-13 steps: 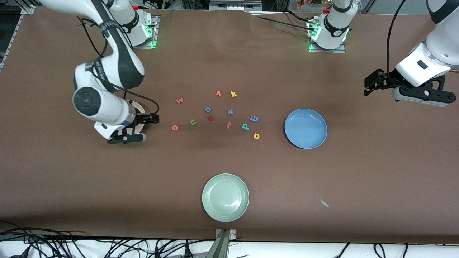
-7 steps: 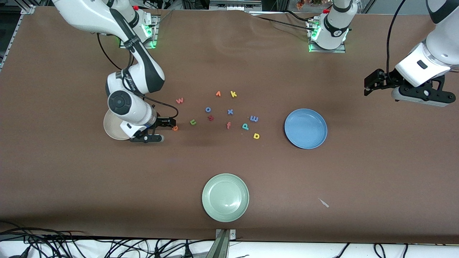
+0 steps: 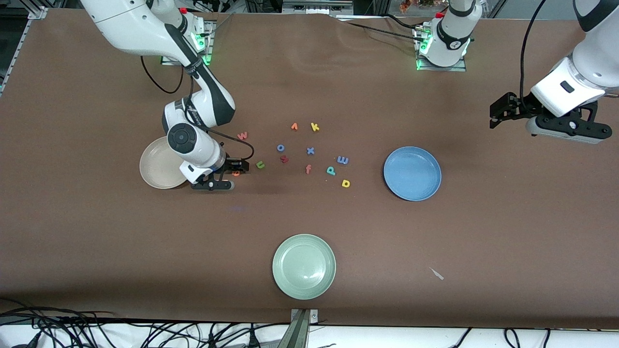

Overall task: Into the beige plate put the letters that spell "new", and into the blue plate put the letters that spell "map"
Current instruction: 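Reach the right gripper to the orange letter e and grasp it, then carry the orange e to the white plate and release it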

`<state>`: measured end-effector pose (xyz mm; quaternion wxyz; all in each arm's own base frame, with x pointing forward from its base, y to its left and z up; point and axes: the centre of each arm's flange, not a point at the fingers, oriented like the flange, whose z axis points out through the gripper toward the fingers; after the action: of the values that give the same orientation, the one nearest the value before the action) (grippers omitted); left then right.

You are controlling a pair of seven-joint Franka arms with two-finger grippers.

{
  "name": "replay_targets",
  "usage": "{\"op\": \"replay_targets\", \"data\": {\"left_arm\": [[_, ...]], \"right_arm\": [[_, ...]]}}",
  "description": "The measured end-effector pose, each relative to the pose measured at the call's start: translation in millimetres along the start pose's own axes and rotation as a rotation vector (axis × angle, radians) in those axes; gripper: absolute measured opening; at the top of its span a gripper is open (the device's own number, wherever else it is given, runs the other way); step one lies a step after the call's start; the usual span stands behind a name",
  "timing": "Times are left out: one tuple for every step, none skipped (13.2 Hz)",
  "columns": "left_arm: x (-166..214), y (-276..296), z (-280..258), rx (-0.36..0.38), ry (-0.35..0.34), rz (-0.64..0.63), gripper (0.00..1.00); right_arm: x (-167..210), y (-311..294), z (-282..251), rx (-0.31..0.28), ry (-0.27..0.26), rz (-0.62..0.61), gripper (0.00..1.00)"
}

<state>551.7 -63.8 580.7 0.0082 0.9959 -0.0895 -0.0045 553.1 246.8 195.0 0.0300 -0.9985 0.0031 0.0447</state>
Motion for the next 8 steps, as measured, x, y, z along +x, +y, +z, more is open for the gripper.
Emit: {"op": "replay_targets", "data": {"left_arm": [[0.2,3.1,0.0,0.0,0.0,-0.002,1.0],[0.0,5.1,0.0,0.0,-0.002,-0.016,1.0],[-0.5,6.2,0.4,0.0,-0.008,-0.038,1.0],[-0.8,7.6,0.4,0.0,-0.011,-0.056,1.0],[-0.8,10.5,0.4,0.0,-0.012,-0.065,1.0],[-0.7,14.3,0.4,0.0,-0.013,-0.068,1.0],[-0.6,16.7,0.3,0.001,-0.012,-0.072,1.0],[-0.6,17.3,0.3,0.001,-0.013,-0.072,1.0]], "right_arm": [[0.5,0.1,3.8,0.003,0.004,0.001,0.96],[1.0,0.3,9.4,0.006,0.007,0.002,0.96],[1.1,0.5,14.9,0.008,0.008,0.002,0.94],[0.9,0.6,19.4,0.008,0.006,0.003,0.91],[0.5,0.3,21.8,0.008,0.004,0.002,0.9],[-0.2,-0.7,22.7,0.007,0.003,0.0,0.82],[-0.6,-1.8,22.9,0.007,0.003,-0.001,0.76],[-0.7,-2.1,22.8,0.007,0.003,-0.002,0.73]]}}
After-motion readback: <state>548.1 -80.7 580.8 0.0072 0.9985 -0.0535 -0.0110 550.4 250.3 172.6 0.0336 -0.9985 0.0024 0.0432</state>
